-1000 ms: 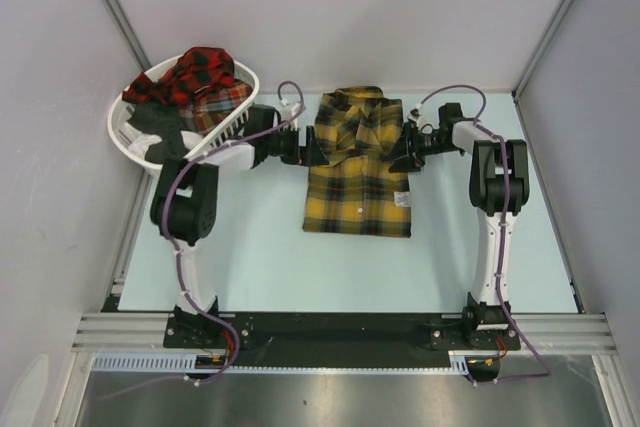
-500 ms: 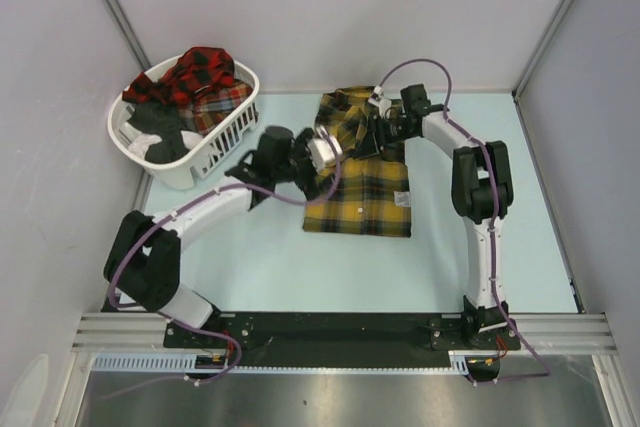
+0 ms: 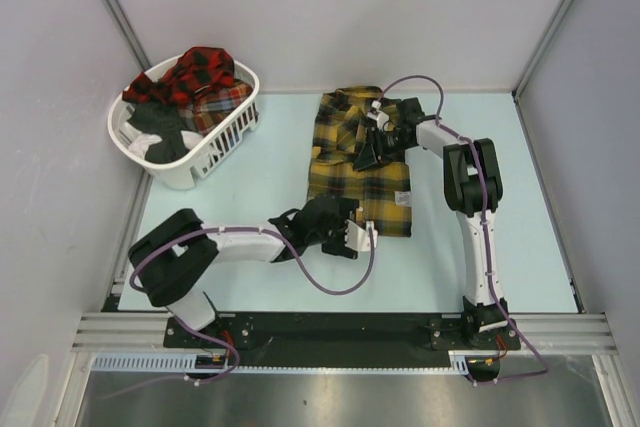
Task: Fold and stack the long sleeve shirts
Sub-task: Fold the shirt
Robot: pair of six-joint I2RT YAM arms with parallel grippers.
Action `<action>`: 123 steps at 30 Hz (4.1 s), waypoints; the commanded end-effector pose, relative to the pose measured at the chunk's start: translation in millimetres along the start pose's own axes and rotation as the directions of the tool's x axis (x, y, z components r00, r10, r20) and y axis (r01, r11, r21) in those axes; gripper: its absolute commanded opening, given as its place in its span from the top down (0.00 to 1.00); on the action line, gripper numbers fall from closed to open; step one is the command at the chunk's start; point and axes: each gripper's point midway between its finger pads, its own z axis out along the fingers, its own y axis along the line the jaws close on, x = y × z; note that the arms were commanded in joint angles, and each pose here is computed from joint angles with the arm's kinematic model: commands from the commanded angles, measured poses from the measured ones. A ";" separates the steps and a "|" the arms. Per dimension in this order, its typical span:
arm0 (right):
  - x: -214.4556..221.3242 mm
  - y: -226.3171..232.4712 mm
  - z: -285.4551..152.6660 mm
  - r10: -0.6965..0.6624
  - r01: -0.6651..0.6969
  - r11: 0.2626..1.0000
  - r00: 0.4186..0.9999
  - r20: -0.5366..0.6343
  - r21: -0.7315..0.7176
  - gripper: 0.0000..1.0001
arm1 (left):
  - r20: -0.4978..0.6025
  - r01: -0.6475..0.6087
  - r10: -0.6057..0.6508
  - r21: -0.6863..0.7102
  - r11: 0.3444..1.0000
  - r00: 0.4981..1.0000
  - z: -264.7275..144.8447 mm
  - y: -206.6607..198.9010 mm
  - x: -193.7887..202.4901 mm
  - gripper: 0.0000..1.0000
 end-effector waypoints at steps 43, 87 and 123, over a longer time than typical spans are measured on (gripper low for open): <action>111.8 85.2 -15.0 -0.113 0.076 0.982 0.970 -0.217 -0.172 0.62 | -0.132 0.382 -0.361 0.416 0.825 0.923 -112.2 -57.4 -121.0 1.00; 33.1 8.2 -158.7 0.002 -0.002 1.000 0.999 0.033 0.019 0.20 | -0.204 0.448 -0.402 0.296 0.844 0.893 66.7 124.2 56.0 0.69; 160.7 16.1 -118.2 -0.200 0.197 0.963 0.980 -0.002 0.185 0.41 | -0.185 0.924 -0.943 0.322 0.208 0.277 -51.9 -8.4 73.9 0.43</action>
